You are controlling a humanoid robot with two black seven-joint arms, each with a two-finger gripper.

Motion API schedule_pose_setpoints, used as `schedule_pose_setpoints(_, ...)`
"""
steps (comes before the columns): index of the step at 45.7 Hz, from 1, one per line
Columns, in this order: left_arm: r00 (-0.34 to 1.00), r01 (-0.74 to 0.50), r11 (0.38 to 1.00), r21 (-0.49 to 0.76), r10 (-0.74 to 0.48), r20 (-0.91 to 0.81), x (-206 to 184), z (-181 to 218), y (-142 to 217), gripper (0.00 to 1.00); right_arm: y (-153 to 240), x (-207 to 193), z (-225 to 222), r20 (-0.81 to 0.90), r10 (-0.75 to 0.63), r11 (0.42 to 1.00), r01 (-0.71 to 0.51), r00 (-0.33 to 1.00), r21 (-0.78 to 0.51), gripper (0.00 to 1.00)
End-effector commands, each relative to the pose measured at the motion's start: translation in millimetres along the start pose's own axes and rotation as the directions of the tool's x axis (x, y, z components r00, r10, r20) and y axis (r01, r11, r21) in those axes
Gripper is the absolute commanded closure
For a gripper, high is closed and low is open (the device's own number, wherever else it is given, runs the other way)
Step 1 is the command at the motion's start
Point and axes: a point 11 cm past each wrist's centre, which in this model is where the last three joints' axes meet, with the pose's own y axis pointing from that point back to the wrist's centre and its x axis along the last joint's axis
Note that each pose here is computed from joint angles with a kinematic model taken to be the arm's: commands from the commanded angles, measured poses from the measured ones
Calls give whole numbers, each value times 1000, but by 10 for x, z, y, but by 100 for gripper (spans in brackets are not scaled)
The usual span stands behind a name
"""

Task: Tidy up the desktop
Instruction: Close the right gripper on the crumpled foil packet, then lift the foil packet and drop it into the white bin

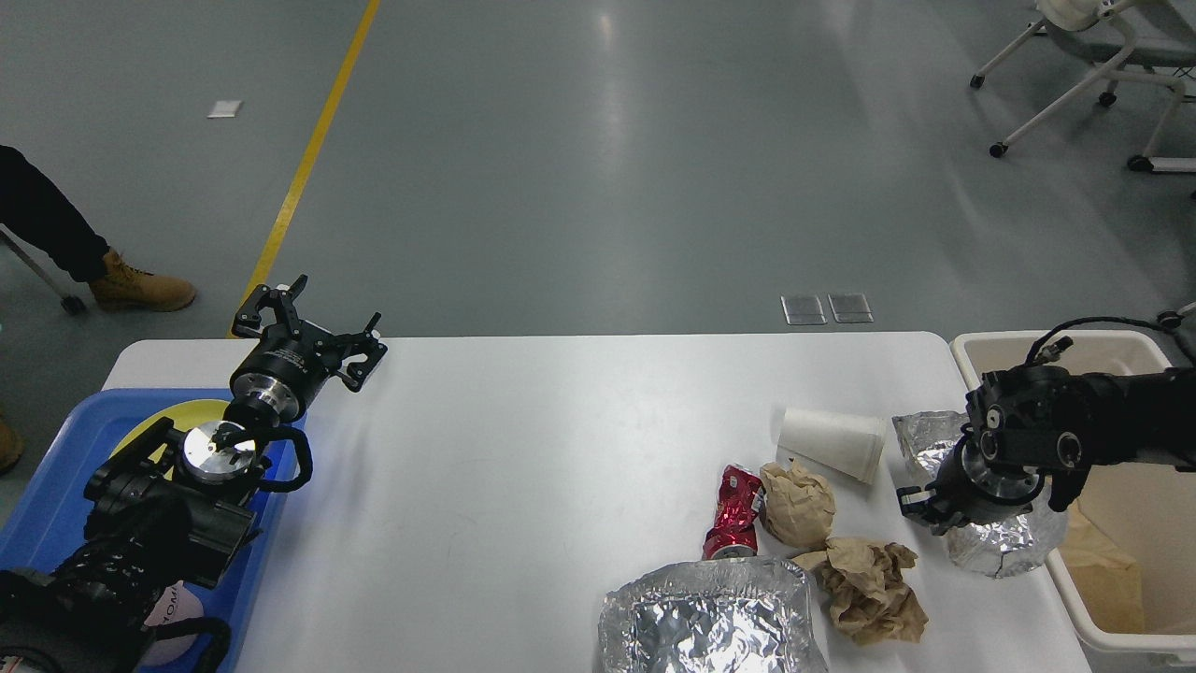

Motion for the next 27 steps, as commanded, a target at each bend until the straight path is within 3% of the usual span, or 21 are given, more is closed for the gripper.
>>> schedule_pose_setpoints(1,1000,0,1000,0,0,0,0,0,0,4,228,77,209,36,-30,999,30,999,-10,100)
schedule_pose_setpoints(8,1000,0,1000,0,0,0,0,0,0,4,721,165,564,104,-90,996,90,991,-3,100)
schedule_pose_setpoints(14,1000,0,1000,0,0,0,0,0,0,4,1378,230,791,133,-151,989,149,980,23,100)
schedule_pose_setpoints(22,1000,0,1000,0,0,0,0,0,0,4,2439,533,866,129,73,997,-74,989,4,100)
schedule_pose_setpoints(27,1000,0,1000,0,0,0,0,0,0,4,2894,667,759,101,177,984,-178,979,2,100)
